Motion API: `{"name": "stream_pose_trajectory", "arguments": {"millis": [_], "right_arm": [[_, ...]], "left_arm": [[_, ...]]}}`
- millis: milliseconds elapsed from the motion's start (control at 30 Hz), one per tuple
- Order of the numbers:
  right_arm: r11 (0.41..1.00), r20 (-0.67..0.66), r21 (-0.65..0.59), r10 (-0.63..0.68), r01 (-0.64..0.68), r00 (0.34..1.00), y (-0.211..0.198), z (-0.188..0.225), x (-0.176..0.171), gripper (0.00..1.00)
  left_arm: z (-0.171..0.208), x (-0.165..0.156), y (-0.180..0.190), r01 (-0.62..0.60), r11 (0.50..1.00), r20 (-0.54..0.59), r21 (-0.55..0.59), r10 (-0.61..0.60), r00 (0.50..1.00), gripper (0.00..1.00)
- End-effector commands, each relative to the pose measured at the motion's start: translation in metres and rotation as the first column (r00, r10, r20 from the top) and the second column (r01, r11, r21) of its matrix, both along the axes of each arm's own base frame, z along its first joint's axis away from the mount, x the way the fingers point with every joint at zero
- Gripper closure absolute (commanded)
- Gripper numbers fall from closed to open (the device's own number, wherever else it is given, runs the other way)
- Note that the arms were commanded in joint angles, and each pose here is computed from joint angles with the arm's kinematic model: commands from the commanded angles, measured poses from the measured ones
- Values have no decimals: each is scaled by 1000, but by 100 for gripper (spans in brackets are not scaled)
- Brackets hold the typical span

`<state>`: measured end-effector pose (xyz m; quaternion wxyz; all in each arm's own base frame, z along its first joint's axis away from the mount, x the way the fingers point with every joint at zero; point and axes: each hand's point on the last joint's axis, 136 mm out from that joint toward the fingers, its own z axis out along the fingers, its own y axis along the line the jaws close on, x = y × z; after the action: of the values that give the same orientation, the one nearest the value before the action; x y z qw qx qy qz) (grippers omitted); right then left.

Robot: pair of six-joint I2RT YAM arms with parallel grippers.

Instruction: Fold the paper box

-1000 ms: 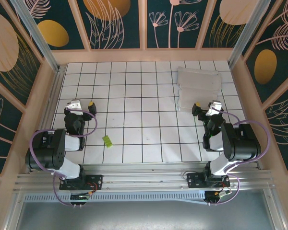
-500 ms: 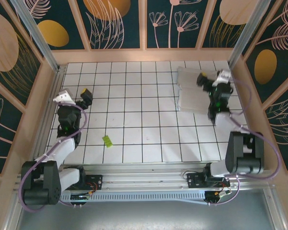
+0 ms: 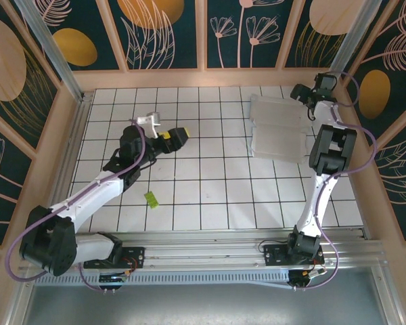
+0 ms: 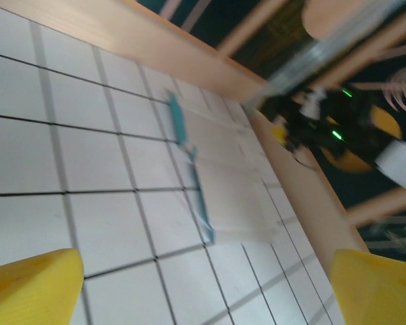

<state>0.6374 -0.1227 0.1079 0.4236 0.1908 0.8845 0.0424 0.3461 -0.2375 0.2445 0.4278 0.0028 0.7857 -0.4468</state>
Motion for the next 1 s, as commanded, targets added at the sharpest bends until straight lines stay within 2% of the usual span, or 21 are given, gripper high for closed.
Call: {"name": "stream_pose_trajectory", "arguments": {"millis": [0, 167, 267, 500, 600, 667, 800, 900, 967], "right_arm": [[999, -136, -44, 7, -13, 991, -10, -22, -12, 2], [998, -195, -67, -12, -2, 981, -23, -54, -15, 3], [999, -206, -37, 11, -19, 979, -23, -65, -15, 13], [999, -230, -23, 19, -24, 973, -23, -73, -20, 63], [998, -218, 4, 61, -62, 974, -9, -63, -21, 90], [996, -197, 24, 93, -90, 976, 5, -51, -22, 99], [985, -98, 53, 171, -166, 980, 48, -20, -28, 100], [965, 8, 52, 258, -258, 966, 93, 7, -37, 100], [937, 79, 54, 339, -344, 937, 130, 24, -46, 100]], "left_arm": [[5, -24, -31, 187, 982, 19, 10, -187, 982, 8], [5, -31, -51, 281, 960, 34, 21, -281, 959, 9], [6, -32, -53, 293, 956, 40, 23, -293, 955, 8], [5, -30, -49, 260, 965, 30, 37, -261, 965, 6], [7, -27, -49, 251, 967, 21, 35, -251, 968, 2], [10, -22, -47, 225, 974, 19, 34, -226, 974, 1], [18, 5, -29, 53, 994, 32, 92, -56, 998, 1], [23, 29, -12, -79, 979, 60, 187, 69, 996, 1], [19, 42, -5, -117, 962, 60, 248, 105, 993, 1]]}}
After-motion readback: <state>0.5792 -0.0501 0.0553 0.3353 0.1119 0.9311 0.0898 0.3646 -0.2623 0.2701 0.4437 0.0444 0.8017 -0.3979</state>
